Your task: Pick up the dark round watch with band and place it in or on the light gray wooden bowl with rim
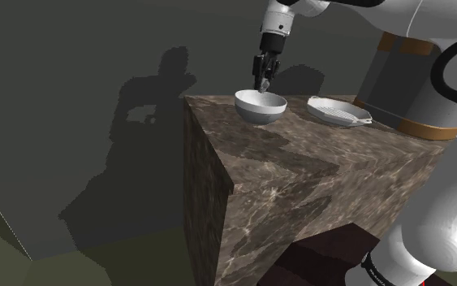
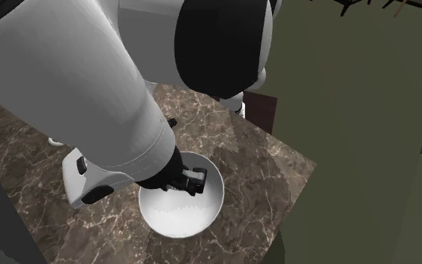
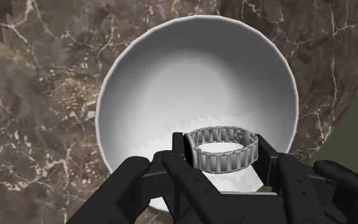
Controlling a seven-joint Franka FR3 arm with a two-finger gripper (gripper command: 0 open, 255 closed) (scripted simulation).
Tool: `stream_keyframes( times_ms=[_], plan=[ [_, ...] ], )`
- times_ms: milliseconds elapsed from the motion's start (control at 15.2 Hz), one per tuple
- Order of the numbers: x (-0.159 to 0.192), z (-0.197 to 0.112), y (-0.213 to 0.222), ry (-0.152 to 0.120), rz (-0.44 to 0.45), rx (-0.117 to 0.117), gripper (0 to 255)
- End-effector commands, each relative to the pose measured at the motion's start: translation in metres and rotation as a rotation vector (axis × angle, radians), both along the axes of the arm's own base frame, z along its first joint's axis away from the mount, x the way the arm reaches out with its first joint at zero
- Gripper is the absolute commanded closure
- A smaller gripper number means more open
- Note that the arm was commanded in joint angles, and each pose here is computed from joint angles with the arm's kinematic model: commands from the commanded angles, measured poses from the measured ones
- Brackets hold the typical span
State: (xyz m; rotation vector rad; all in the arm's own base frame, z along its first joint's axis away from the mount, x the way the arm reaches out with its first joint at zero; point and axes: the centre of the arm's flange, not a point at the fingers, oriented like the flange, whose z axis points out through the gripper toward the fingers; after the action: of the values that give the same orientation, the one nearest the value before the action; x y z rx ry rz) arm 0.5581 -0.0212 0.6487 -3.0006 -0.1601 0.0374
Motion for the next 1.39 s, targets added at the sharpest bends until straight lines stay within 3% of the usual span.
stream_keyframes(
  times_ms=[0, 594, 660, 990, 1254, 1320],
  plan=[
    [0.0, -0.011, 0.0, -0.001, 0.0, 0.0, 255],
    [0.0, -0.016, 0.0, 0.0, 0.0, 0.0, 255],
    [0.0, -0.016, 0.0, 0.0, 0.0, 0.0, 0],
    [0.0, -0.016, 0.0, 0.0, 0.0, 0.0, 0],
    [0.002, 0.033, -0.007, -0.001, 0.0, 0.0, 0],
    [0.002, 0.033, -0.007, -0.001, 0.0, 0.0, 0]
  ],
)
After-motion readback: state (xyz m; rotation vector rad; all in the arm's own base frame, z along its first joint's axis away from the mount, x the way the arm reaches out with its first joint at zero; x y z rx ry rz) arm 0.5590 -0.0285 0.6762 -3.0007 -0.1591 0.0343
